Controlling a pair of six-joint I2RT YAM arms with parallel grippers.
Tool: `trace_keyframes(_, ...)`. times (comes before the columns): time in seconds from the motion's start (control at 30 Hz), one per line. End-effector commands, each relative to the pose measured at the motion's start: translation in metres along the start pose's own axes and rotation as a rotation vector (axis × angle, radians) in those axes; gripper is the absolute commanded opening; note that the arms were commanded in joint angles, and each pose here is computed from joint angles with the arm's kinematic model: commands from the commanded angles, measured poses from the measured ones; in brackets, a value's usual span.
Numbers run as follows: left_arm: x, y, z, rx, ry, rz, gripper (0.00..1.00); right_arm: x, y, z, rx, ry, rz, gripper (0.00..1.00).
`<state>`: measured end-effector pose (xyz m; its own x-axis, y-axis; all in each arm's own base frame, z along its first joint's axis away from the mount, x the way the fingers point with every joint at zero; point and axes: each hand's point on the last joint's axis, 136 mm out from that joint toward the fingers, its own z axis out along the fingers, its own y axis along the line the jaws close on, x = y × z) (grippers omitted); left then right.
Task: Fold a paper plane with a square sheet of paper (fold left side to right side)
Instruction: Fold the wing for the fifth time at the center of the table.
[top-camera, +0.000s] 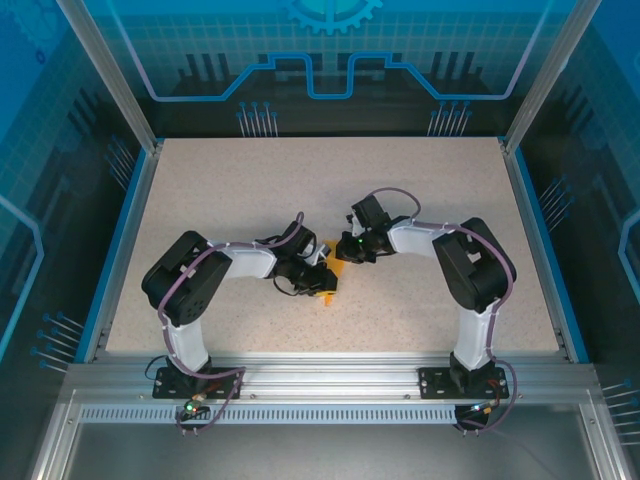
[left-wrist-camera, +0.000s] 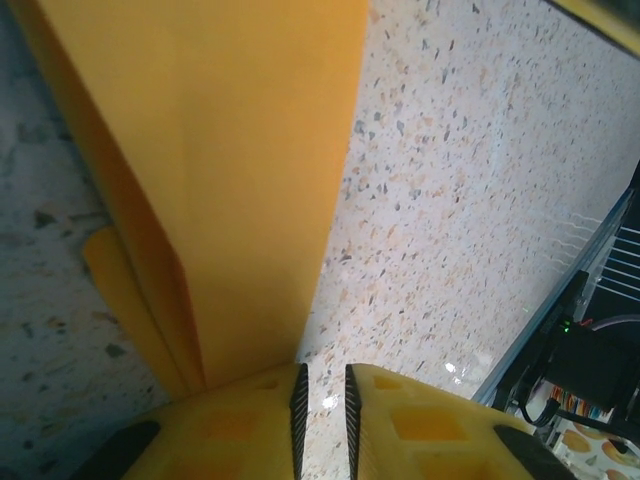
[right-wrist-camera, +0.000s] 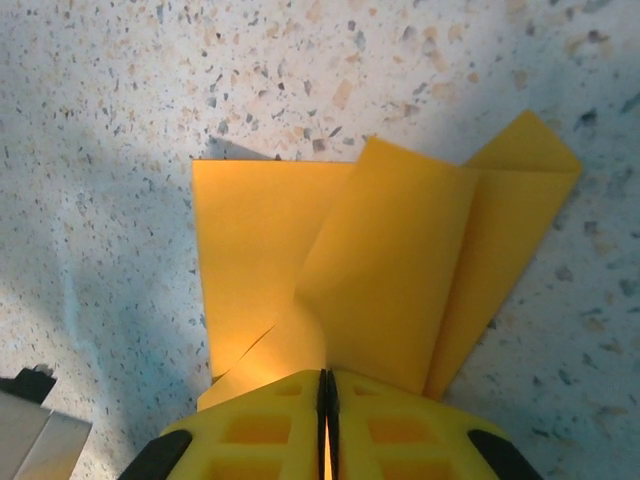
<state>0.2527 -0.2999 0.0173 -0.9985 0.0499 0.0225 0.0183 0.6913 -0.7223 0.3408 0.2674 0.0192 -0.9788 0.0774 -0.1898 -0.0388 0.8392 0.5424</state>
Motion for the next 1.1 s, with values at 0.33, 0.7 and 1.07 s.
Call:
trace_keyframes(0.33, 0.024, 0.037, 0.010, -0.117, 0.056, -0.080, 0.16, 0.032, 0.030, -0.025, -0.151, -0.005, -0.110, 0.05)
trace_keyframes(0.7, 0.024, 0.037, 0.009, -0.124, 0.054, -0.080, 0.16, 0.046, 0.021, 0.005, -0.108, 0.055, -0.112, 0.04)
trace_keyframes(1.07, 0.024, 0.037, 0.009, -0.126, 0.058, -0.079, 0.16, 0.037, -0.006, 0.014, -0.021, 0.058, -0.127, 0.04)
